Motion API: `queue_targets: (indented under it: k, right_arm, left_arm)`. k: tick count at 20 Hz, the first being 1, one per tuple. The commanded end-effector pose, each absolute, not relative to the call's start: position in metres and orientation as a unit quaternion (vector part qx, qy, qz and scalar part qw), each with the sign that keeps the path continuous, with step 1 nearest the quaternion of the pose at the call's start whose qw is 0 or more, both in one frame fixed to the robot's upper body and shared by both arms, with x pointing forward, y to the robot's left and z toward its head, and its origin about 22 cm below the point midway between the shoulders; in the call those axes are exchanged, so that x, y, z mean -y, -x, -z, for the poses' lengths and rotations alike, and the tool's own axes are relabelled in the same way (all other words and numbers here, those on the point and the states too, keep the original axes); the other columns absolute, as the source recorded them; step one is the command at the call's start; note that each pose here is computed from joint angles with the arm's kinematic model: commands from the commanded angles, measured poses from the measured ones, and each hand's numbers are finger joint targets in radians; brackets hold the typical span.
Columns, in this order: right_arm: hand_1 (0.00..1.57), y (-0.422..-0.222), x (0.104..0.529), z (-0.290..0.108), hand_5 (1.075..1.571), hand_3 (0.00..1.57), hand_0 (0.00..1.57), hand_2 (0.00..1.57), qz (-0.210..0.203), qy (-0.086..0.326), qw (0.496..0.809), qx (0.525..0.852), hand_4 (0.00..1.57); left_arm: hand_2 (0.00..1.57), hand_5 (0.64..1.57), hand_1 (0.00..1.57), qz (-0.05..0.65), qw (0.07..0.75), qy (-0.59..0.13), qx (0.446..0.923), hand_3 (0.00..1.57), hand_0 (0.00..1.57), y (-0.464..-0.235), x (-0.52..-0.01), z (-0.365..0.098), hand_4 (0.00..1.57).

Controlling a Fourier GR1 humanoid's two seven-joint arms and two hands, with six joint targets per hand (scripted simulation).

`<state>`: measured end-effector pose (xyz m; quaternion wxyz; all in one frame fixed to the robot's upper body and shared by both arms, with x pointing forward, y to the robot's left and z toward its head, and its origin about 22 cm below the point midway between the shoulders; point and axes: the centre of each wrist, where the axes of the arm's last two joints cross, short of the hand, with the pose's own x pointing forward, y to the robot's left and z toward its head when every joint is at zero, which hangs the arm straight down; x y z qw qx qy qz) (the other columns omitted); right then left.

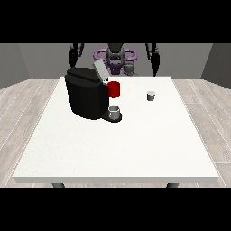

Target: Insert the coffee pod into the coffee machine and close the lid

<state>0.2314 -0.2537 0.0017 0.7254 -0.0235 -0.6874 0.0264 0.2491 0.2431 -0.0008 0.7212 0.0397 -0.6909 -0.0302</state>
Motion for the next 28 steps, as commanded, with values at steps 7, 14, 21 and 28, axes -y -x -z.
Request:
queue_targets:
  k: [7, 14, 21, 28]
  right_arm:
    - [0.00, -0.235, 0.267, -0.003, 1.571, 0.00, 0.00, 0.00, -0.003, 0.139, 0.707, 0.694, 0.00]
    - [0.00, -0.252, 0.246, -0.017, 1.571, 0.00, 0.00, 0.00, -0.021, 0.134, 0.683, 0.717, 0.00]
    - [0.00, -0.262, 0.227, -0.010, 1.571, 0.00, 0.00, 0.00, -0.050, 0.096, 0.655, 0.748, 0.00]
    - [0.00, -0.274, 0.205, -0.024, 1.571, 0.00, 0.00, 0.00, -0.050, 0.086, 0.666, 0.739, 0.00]
  left_arm:
    - [0.00, 1.571, 0.00, 0.234, 0.663, -0.027, 0.710, 0.00, 0.00, -0.227, -0.289, 0.000, 0.00]
    - [0.00, 1.571, 0.00, 0.277, 0.645, -0.121, 0.702, 0.00, 0.00, -0.266, -0.333, -0.036, 0.00]
    - [0.00, 1.571, 0.00, 0.294, 0.647, -0.158, 0.685, 0.00, 0.00, -0.308, -0.345, -0.059, 0.00]
    - [0.00, 1.571, 0.00, 0.351, 0.679, -0.197, 0.615, 0.00, 0.00, -0.323, -0.345, -0.043, 0.00]
